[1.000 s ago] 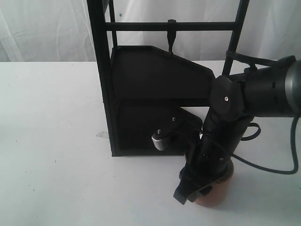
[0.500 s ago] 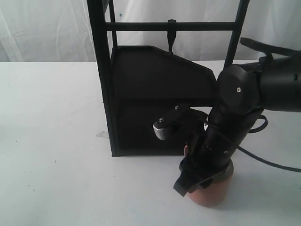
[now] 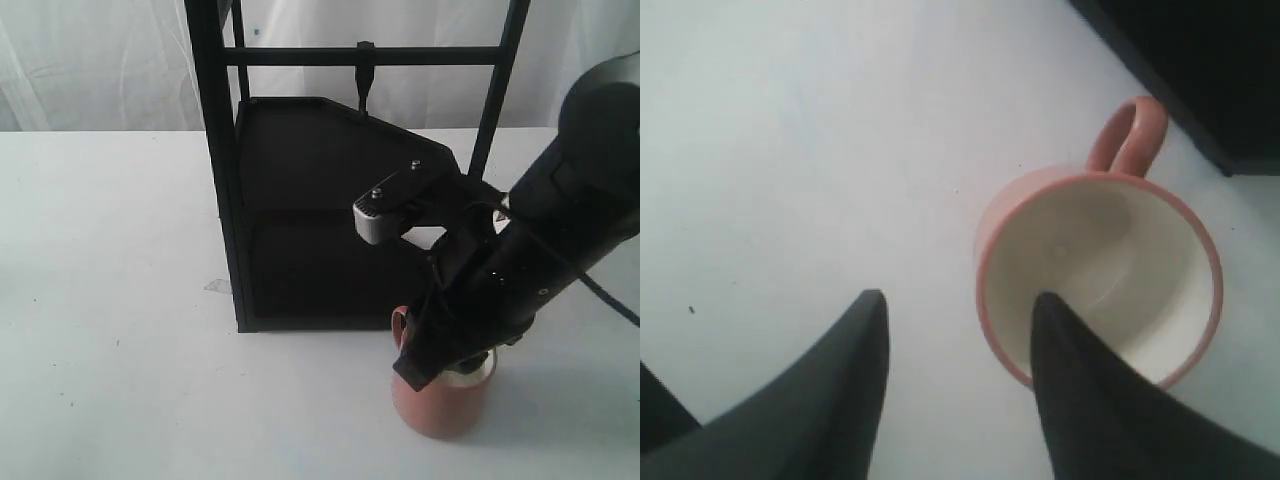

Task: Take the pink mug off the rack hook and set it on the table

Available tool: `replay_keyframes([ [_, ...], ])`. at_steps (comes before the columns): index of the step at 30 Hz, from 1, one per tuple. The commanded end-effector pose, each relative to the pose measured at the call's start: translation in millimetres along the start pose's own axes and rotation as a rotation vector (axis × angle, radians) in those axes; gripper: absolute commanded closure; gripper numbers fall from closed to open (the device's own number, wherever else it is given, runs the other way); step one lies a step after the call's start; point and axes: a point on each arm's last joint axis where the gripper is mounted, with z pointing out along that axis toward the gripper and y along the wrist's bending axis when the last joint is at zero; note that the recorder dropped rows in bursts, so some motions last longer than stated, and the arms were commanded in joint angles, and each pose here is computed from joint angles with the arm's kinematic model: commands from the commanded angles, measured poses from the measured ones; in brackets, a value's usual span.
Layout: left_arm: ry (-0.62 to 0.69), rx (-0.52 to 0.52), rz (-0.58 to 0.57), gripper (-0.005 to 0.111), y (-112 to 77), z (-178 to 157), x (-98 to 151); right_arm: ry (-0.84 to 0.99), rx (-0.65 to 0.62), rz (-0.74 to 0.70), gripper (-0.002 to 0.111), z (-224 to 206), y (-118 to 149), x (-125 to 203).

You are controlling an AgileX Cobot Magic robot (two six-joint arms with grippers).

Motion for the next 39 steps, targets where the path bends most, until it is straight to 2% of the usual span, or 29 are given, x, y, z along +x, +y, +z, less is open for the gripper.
replay_keyframes([
  [1, 0.001, -0.001, -0.013, 0.107, -0.1, 0, 1, -0.01, -0.012, 0.027, 0.065, -25, 8, 10],
  [3, 0.001, -0.001, -0.013, 0.107, -0.1, 0, 1, -0.036, -0.013, 0.029, 0.067, -39, 12, 16],
  [5, 0.001, -0.001, -0.013, 0.107, -0.1, 0, 1, -0.09, -0.002, 0.042, 0.078, -53, 16, 23],
  [7, 0.001, -0.001, -0.013, 0.107, -0.1, 0, 1, -0.181, 0.015, 0.053, 0.1, -69, 23, 42],
  [8, 0.001, -0.001, -0.013, 0.107, -0.1, 0, 1, -0.221, 0.013, 0.071, 0.108, -74, 27, 50],
  [13, 0.001, -0.001, -0.013, 0.107, -0.1, 0, 1, -0.558, -0.025, 0.12, 0.108, -95, 48, 105],
  [18, 0.001, -0.001, -0.013, 0.107, -0.1, 0, 1, -0.769, 0.003, 0.128, 0.108, -108, 54, 128],
  [27, 0.001, -0.001, -0.013, 0.107, -0.1, 0, 1, -0.896, 0.003, 0.116, 0.108, -125, 62, 153],
  [35, 0.001, -0.001, -0.013, 0.107, -0.1, 0, 1, -0.931, 0.014, 0.109, 0.108, -129, 63, 156],
  [39, 0.001, -0.001, -0.013, 0.107, -0.1, 0, 1, -0.998, 0.067, 0.068, 0.108, -128, 61, 159],
])
